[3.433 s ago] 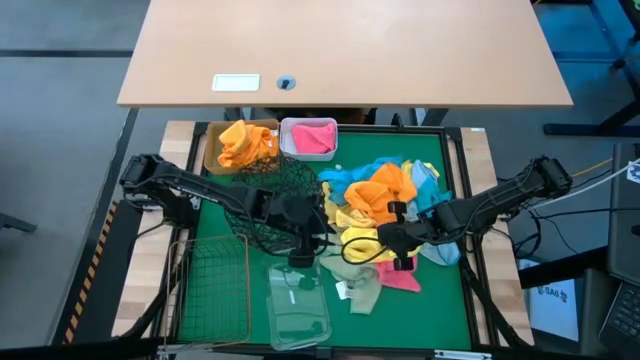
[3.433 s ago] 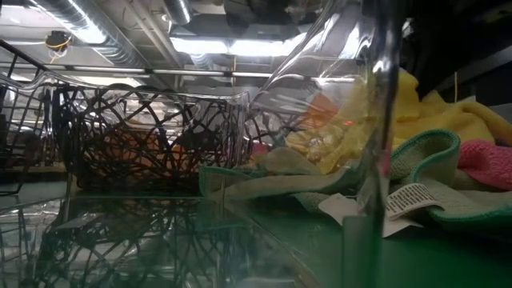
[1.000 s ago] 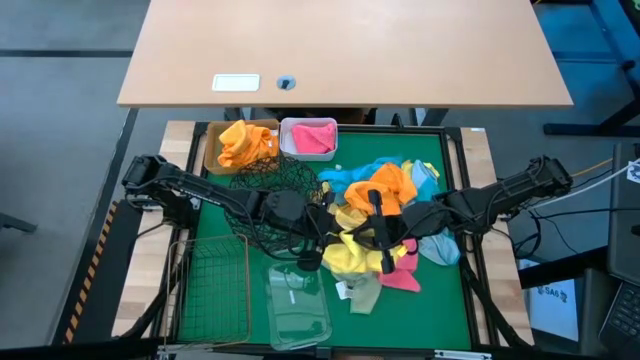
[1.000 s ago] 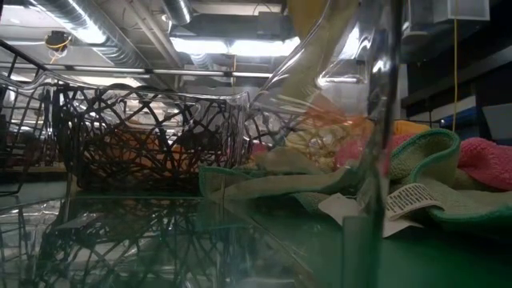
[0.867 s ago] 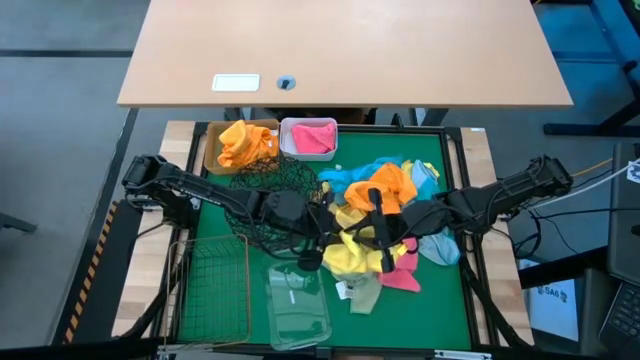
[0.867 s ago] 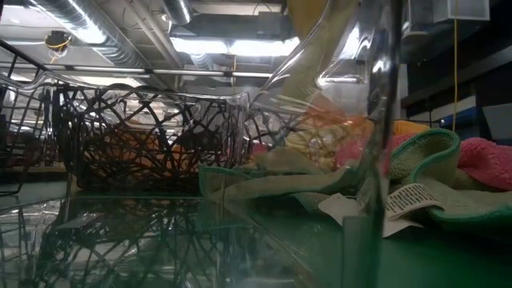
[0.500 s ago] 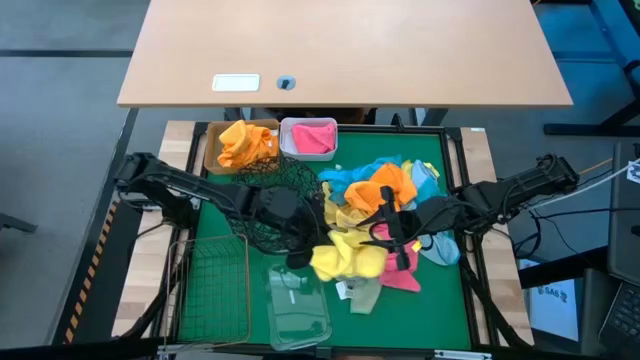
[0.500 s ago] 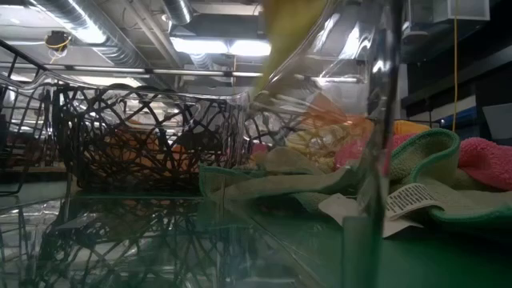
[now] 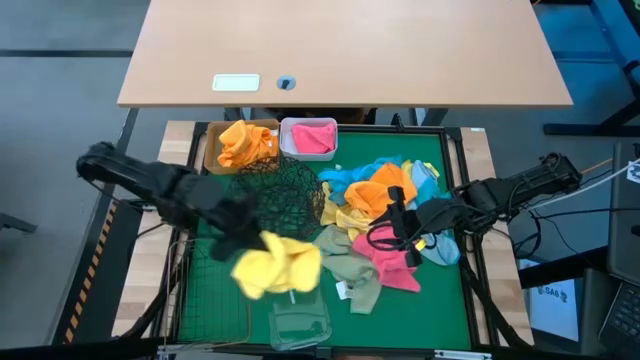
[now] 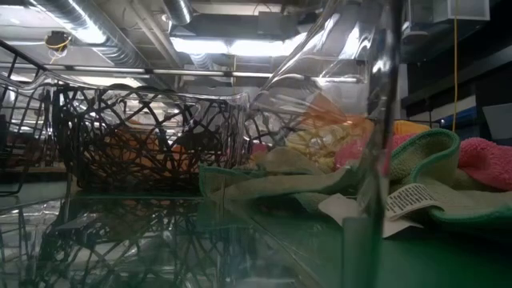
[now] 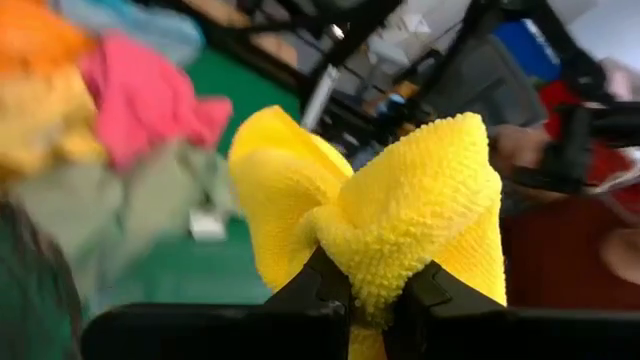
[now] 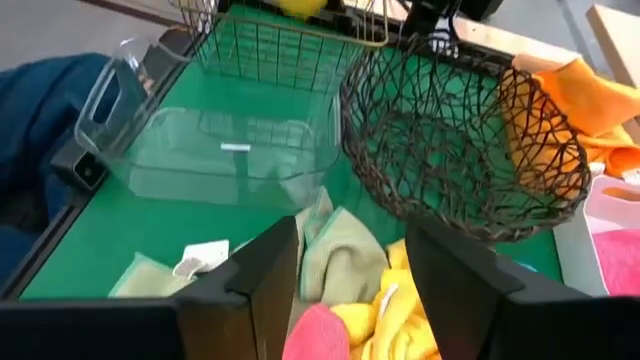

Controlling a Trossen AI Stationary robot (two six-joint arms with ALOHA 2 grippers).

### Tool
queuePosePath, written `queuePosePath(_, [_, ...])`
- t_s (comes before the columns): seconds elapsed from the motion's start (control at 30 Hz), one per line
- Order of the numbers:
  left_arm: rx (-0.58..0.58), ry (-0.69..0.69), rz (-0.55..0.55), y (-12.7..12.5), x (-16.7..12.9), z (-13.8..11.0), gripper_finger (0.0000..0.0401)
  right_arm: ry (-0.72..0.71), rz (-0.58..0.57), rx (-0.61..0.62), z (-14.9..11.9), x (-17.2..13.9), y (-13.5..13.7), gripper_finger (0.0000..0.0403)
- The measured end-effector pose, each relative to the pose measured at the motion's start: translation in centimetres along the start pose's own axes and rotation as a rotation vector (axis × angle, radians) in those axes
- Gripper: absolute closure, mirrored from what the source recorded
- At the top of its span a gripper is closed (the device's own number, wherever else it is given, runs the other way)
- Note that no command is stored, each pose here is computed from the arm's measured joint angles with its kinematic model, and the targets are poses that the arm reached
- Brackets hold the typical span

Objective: Sort microfiber towel by color & place in baskets
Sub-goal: Put the yellow microfiber towel into the wire basket

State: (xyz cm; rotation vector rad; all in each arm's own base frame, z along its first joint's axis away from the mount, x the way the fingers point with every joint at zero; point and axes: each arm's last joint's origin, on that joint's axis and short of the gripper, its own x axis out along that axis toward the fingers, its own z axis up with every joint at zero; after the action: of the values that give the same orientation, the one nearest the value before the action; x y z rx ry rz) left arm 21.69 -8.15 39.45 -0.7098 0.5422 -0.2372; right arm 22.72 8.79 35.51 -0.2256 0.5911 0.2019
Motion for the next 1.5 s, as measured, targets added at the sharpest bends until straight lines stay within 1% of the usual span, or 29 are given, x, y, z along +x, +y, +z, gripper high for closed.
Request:
queuePosePath(0.07, [-0.074,0.037,-0.015,-0.4,-1.7,-0.8,0.0379,0.015,0.002,-0.003,-0.2,0.0,0.0,0.0214])
queuePosePath(0.13, [-0.144,0.103,-0.031,-0.6,-3.0,-1.6,0.0379,0.025,0.007,-0.005,-0.3,0.0,0.0,0.0214])
queuePosePath(0.23, [-0.252,0.203,-0.024,-1.0,-4.1,-3.0,0.0379,0.033,0.018,0.003,-0.3,0.0,0.1,0.0214])
queuePosePath(0.33, [-0.351,0.296,0.023,-1.2,-4.4,-4.4,0.0379,0.049,0.027,0.039,-0.5,0.0,0.1,0.0214])
queuePosePath(0.47, [-0.477,0.402,0.12,-1.5,-4.2,-6.2,0.0379,0.076,0.029,0.068,-0.7,0.0,0.1,0.0214])
queuePosePath(0.57, [-0.526,0.473,0.219,-1.5,-3.6,-7.5,0.0378,0.084,0.029,0.082,-0.8,0.0,0.1,0.0214])
queuePosePath(0.8, [-0.556,0.586,0.494,-0.8,-1.9,-10.0,0.0378,0.089,0.036,0.085,-0.9,0.0,0.1,0.0214])
queuePosePath(0.93, [-0.536,0.592,0.589,-0.5,-0.4,-10.7,0.0374,0.089,0.037,0.086,-0.9,0.0,0.1,0.0214])
queuePosePath(1.1, [-0.519,0.61,0.657,-0.2,0.9,-11.3,0.0349,0.09,0.037,0.085,-0.9,0.0,0.1,0.0214])
queuePosePath(1.33, [-0.507,0.637,0.74,0.2,1.5,-11.9,0.0305,0.101,0.04,0.083,-1.0,0.0,0.2,0.0214])
queuePosePath(1.5, [-0.504,0.64,0.748,0.2,1.6,-12.0,0.0284,0.102,0.033,0.082,-1.0,0.0,0.1,0.0214])
